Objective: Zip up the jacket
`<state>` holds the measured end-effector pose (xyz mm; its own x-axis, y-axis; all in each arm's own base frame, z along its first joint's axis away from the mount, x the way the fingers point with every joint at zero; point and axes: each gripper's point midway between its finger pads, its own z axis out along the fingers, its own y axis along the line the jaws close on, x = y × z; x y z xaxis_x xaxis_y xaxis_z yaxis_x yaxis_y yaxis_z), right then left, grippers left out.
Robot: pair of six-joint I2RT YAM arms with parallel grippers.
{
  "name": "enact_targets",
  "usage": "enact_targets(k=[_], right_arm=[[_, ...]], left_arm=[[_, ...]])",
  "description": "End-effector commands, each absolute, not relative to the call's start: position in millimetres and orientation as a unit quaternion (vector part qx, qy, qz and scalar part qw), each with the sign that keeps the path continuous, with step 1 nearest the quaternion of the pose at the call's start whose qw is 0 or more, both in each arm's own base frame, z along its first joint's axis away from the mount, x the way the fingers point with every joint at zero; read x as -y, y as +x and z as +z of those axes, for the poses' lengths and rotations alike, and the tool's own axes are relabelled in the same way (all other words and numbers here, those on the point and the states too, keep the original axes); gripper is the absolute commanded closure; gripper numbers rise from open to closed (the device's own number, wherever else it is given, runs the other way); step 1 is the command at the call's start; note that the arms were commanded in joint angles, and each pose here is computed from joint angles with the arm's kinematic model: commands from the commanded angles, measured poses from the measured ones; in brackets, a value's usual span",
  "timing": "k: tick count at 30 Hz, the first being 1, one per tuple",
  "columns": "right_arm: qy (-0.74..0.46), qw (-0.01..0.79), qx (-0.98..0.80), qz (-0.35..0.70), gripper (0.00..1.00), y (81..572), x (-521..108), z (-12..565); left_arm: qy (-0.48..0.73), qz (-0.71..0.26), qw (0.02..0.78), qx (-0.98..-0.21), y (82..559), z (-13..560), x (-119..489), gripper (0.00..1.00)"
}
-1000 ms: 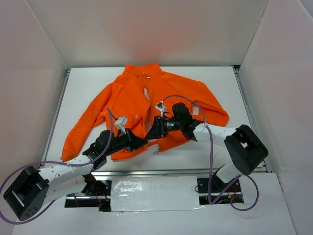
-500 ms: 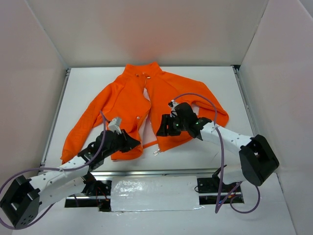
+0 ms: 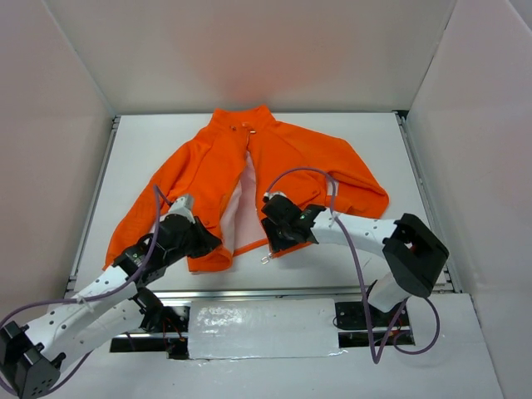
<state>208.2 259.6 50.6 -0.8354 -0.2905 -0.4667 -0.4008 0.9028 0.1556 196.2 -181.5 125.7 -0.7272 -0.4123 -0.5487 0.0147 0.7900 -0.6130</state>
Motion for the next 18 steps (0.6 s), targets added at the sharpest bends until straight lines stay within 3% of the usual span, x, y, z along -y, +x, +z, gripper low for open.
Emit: enact_targets(k=[1,18], right_arm=[[-0.201,0.239,-0.947,0.079,0.5,214.3,-257.5,51.3],[-0.269,0.24,-0.93,0.074,0.49,217.6,-268.6,43.1]], left_arm=[[-0.089,-0.28,0.37,-0.881,194.5,136.5,169.6,1.0],[-0.025,-0.314,0.357,-0.879,188.9,131.9,189.1,1.0]])
